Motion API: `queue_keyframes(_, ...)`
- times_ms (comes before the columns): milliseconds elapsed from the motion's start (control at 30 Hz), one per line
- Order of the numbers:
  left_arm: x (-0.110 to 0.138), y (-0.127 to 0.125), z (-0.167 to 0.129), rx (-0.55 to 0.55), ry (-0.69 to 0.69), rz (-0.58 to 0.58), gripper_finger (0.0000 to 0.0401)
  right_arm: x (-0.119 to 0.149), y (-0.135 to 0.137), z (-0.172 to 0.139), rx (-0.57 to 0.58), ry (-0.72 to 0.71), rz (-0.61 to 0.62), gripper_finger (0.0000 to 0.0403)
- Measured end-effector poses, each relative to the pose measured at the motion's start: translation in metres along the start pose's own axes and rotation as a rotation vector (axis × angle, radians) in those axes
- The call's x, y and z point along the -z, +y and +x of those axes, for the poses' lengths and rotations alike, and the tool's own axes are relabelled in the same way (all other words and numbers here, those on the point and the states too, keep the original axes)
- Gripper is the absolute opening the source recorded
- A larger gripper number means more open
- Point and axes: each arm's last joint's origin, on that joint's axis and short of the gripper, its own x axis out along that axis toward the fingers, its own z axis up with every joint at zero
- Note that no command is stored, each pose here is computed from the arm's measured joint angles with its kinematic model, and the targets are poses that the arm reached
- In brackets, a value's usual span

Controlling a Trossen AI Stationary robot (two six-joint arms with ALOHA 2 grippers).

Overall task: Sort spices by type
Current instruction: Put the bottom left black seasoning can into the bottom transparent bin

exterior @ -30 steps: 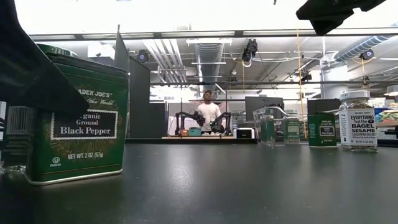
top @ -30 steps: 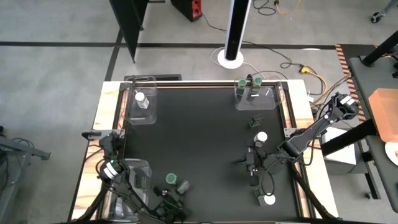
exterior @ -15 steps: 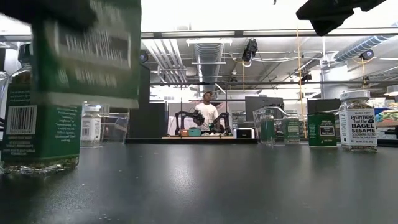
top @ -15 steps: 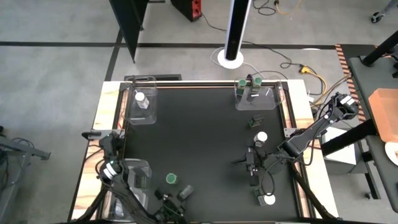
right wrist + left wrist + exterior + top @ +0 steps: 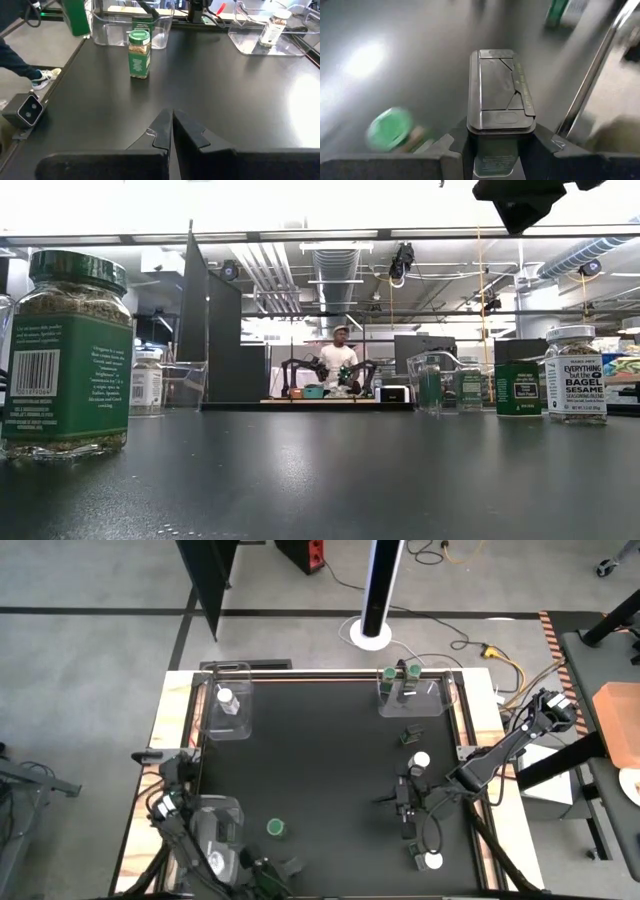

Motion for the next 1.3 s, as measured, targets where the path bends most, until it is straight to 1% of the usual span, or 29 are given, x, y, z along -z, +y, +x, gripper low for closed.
queue_keyframes(67, -0.001, 0.007, -0.011, 0.017, 0.053, -0.003, 0.0097, 0.0, 0.0, 0.0, 0.0, -0.004, 0.003, 0.0009)
queue_keyframes(133, -0.001, 0.018, -0.022, 0.022, 0.02, 0.037, 0.0097, -0.001, 0.0, 0.0, -0.002, -0.012, 0.009, 0.0009)
queue_keyframes(200, -0.003, 0.027, -0.031, 0.039, 0.004, 0.002, 0.0097, -0.002, 0.0, 0.0, -0.004, -0.019, 0.02, 0.0009)
queue_keyframes(267, 0.003, 0.04, -0.041, 0.039, -0.006, 0.032, 0.0097, -0.003, -0.001, 0.001, -0.001, -0.022, 0.023, 0.0009)
queue_keyframes(367, 0.018, 0.061, -0.048, 0.031, -0.027, 0.047, 0.0097, -0.003, -0.003, 0.002, 0.008, -0.024, 0.028, 0.0009)
queue_keyframes(467, 0.034, 0.09, -0.05, 0.001, -0.03, 0.074, 0.0097, -0.005, -0.007, 0.004, 0.024, -0.031, 0.038, 0.0009)
queue_keyframes(567, 0.053, 0.118, -0.057, 0.002, -0.027, 0.163, 0.0097, -0.007, -0.013, 0.007, 0.045, -0.038, 0.047, 0.0009)
queue_keyframes(667, 0.073, 0.145, -0.071, 0.046, -0.043, 0.251, 0.0097, -0.008, -0.019, 0.009, 0.07, -0.037, 0.059, 0.0009)
queue_keyframes(700, 0.078, 0.154, -0.076, 0.072, -0.06, 0.261, 0.0097, -0.008, -0.021, 0.01, 0.078, -0.037, 0.065, 0.0009)
queue_keyframes(733, 0.084, 0.163, -0.079, 0.079, -0.054, 0.268, 0.0097, -0.008, -0.023, 0.011, 0.087, -0.037, 0.069, 0.0009)
queue_keyframes(800, 0.092, 0.178, -0.079, 0.091, -0.084, 0.275, 0.0099, -0.01, -0.028, 0.013, 0.103, -0.038, 0.066, 0.0009)
queue_keyframes(900, 0.101, 0.196, -0.076, 0.088, -0.056, 0.247, 0.0099, -0.012, -0.035, 0.016, 0.128, -0.049, 0.052, 0.0009)
queue_keyframes(1033, 0.104, 0.206, -0.07, 0.076, 0.003, 0.222, 0.0098, -0.02, -0.044, 0.02, 0.146, -0.081, 0.041, 0.0009)
queue_keyframes(1133, 0.1, 0.205, -0.069, 0.099, -0.009, 0.21, 0.0098, -0.024, -0.05, 0.021, 0.158, -0.085, 0.05, 0.0009)
queue_keyframes(1200, 0.093, 0.201, -0.07, 0.113, -0.038, 0.195, 0.0098, -0.026, -0.052, 0.022, 0.165, -0.091, 0.055, 0.0009)
queue_keyframes(1300, 0.086, 0.192, -0.07, 0.119, -0.075, 0.212, 0.0098, -0.027, -0.054, 0.022, 0.172, -0.093, 0.051, 0.0009)
